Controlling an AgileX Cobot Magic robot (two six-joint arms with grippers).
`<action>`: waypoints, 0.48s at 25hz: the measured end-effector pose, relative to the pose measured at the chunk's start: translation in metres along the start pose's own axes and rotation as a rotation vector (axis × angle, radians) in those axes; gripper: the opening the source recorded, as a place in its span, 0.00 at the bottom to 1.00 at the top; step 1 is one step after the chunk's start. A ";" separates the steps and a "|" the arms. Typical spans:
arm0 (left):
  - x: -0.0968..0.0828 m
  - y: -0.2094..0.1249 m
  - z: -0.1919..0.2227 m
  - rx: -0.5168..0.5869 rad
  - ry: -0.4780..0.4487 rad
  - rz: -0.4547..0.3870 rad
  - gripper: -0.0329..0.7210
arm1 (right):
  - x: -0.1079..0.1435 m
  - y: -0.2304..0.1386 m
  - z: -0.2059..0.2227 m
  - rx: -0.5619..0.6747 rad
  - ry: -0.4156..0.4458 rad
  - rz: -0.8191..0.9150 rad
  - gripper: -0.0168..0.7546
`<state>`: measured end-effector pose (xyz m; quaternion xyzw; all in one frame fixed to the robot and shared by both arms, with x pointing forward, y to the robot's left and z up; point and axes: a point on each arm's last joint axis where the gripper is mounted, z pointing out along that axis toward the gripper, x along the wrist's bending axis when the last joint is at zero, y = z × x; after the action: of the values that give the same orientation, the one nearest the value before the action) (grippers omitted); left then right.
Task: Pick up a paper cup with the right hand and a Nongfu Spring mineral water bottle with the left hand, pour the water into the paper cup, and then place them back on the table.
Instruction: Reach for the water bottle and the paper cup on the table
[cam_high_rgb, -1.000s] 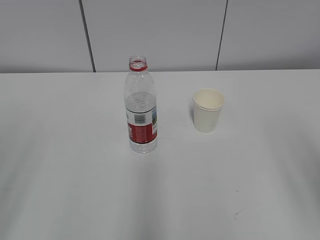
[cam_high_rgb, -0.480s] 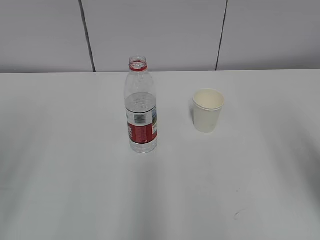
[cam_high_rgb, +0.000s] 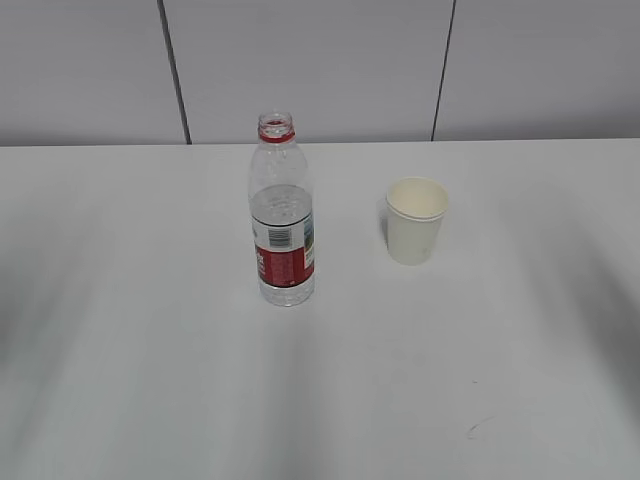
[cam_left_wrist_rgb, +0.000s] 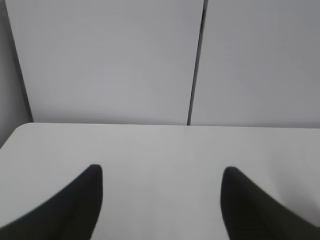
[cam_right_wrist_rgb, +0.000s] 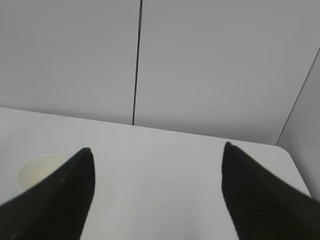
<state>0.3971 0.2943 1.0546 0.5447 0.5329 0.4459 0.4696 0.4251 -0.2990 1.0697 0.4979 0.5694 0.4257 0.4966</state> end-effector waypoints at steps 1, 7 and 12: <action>-0.002 -0.001 0.005 0.003 -0.011 0.002 0.65 | 0.000 -0.002 0.004 0.002 0.001 -0.011 0.79; -0.022 -0.010 0.032 -0.017 -0.095 0.024 0.65 | 0.004 -0.013 0.028 0.014 0.020 -0.028 0.79; -0.034 -0.028 0.059 0.007 -0.126 0.042 0.65 | 0.008 -0.026 0.046 0.031 0.045 -0.029 0.79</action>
<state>0.4494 0.2576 1.0182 0.5842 0.4924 0.4186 0.4909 0.4668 -0.2951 1.0369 0.4874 0.5941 0.4207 0.4822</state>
